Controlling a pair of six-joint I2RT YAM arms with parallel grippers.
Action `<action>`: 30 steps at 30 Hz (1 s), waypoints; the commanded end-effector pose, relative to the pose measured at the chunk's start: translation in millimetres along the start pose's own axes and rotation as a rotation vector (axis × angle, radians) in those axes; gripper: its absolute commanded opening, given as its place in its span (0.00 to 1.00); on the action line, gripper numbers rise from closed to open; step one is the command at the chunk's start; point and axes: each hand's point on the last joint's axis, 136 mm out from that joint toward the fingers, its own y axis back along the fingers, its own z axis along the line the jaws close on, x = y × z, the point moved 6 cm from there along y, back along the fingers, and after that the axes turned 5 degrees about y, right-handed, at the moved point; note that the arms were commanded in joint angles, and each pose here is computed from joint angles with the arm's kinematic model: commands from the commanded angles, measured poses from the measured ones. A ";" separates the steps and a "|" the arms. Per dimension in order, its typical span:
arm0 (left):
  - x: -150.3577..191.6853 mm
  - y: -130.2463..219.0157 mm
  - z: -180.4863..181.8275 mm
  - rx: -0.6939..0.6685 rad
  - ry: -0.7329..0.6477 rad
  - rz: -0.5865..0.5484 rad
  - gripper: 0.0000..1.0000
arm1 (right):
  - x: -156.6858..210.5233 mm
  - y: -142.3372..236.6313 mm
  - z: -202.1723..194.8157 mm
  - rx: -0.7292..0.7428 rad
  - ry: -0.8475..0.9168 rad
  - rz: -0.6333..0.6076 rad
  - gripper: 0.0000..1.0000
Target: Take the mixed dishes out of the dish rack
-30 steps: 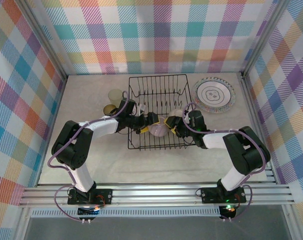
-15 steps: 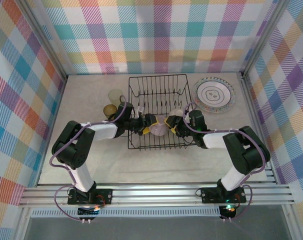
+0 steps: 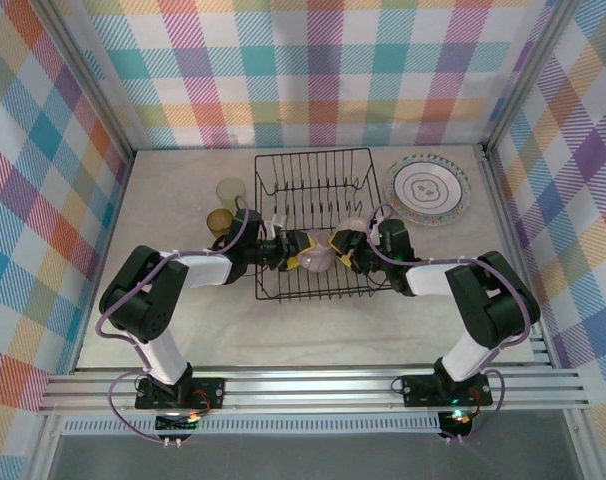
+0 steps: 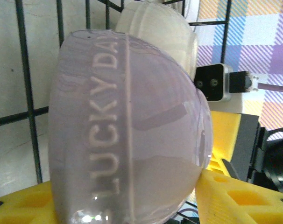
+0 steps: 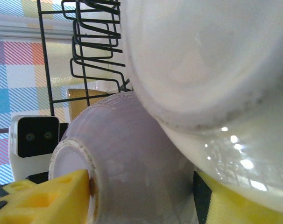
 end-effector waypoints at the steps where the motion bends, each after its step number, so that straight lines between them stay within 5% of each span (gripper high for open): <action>1: 0.1 3.9 -24.1 0.109 -0.046 -0.015 0.56 | 34.6 -0.9 -52.7 0.216 -0.116 0.140 0.59; 30: 1.3 -0.9 -55.9 0.304 -0.069 -0.025 0.28 | 17.8 3.7 -26.5 0.178 -0.094 0.120 0.60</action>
